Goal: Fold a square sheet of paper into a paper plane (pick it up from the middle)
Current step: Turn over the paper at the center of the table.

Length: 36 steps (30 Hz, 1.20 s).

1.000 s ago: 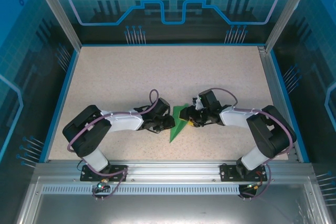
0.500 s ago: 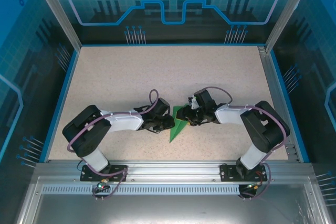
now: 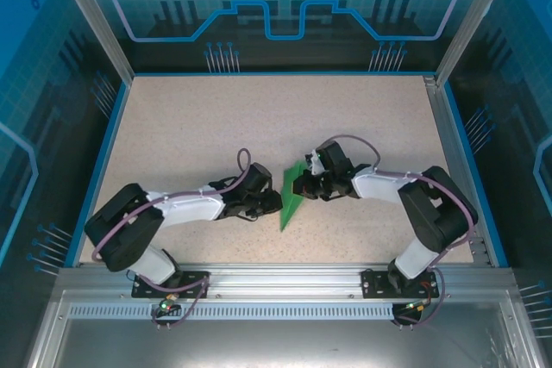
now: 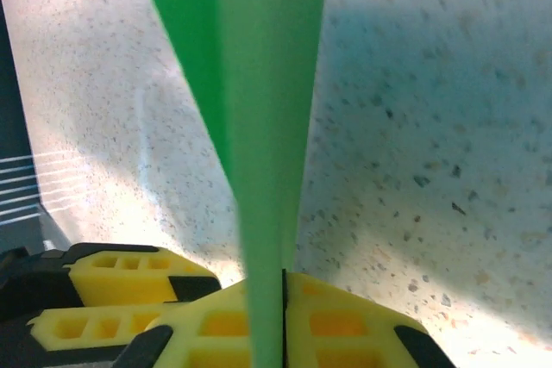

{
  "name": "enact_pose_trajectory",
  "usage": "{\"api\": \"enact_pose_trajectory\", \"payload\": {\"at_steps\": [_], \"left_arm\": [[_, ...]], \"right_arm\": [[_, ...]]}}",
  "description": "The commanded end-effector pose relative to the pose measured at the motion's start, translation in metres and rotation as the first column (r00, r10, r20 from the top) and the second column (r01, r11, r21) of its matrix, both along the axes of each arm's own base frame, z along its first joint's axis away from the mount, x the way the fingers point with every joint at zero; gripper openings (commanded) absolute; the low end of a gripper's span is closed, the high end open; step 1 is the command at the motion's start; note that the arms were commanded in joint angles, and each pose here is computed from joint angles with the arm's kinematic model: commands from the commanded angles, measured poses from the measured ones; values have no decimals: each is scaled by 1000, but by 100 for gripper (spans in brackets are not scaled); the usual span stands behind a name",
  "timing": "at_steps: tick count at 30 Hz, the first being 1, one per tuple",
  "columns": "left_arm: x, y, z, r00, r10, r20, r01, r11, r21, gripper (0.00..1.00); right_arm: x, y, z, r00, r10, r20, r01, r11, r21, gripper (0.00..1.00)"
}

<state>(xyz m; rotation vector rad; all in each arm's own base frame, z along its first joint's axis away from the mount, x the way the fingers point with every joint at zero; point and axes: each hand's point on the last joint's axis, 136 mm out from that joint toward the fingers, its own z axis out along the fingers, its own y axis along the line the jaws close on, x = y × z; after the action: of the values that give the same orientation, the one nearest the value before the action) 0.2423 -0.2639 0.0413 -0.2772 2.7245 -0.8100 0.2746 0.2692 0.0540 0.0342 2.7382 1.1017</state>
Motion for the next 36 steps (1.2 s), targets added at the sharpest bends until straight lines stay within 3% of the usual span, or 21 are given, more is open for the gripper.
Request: {"api": "enact_pose_trajectory", "payload": {"at_steps": [1, 3, 5, 8, 10, 13, 17, 23, 25, 27, 29, 31, 34, 36], "left_arm": [[0, 17, 13, 998, 56, 35, -57, 998, 12, 28], [-2, 26, 17, 996, 75, 53, -77, 996, 37, 29], [-2, 39, 20, 991, 108, 73, -113, 992, 63, 30], [-2, 54, 21, 983, 158, 90, -164, 984, 65, 31], [-1, 61, 23, 979, 177, 102, -184, 981, 64, 32], [0, 71, 26, 970, 208, 126, -219, 973, 75, 32], [0, 85, 26, 953, 267, 146, -277, 960, 49, 33], [-2, 105, 33, 935, 310, 174, -322, 946, 46, 36], [-3, 109, 33, 931, 317, 179, -329, 943, 40, 37], [-3, 110, 34, 931, 321, 174, -332, 943, 33, 37], [-3, 108, 36, 932, 318, 173, -326, 945, 20, 39], [-2, 106, 38, 935, 311, 171, -317, 948, 12, 39], [-2, 100, 38, 943, 291, 164, -294, 956, -3, 43], [0, 91, 39, 952, 265, 153, -264, 964, -27, 43]], "right_arm": [[5, -13, 34, 990, 82, 117, -64, 986, -153, 8], [6, -34, 47, 981, 119, 151, -69, 951, -301, 9], [7, -63, 59, 974, 150, 167, -50, 871, -489, 9], [11, -109, 81, 967, 180, 179, 13, 670, -742, 11], [13, -135, 93, 968, 179, 177, 68, 490, -869, 12], [15, -148, 98, 977, 167, 136, 76, 320, -944, 11], [18, -120, 83, 978, 189, 87, 44, 220, -974, 10], [15, -41, 28, 971, 240, -10, -71, 245, -967, 11], [9, -16, 8, 963, 264, -50, -125, 274, -953, 19], [3, 7, -9, 958, 276, -81, -182, 363, -914, 23], [-6, 30, -12, 955, 285, -88, -226, 501, -835, 31], [-11, 45, 4, 954, 297, -39, -229, 639, -734, 44], [-13, 49, 31, 955, 290, 55, -208, 794, -571, 67], [-15, 44, 49, 961, 260, 99, -192, 876, -443, 73]]}}
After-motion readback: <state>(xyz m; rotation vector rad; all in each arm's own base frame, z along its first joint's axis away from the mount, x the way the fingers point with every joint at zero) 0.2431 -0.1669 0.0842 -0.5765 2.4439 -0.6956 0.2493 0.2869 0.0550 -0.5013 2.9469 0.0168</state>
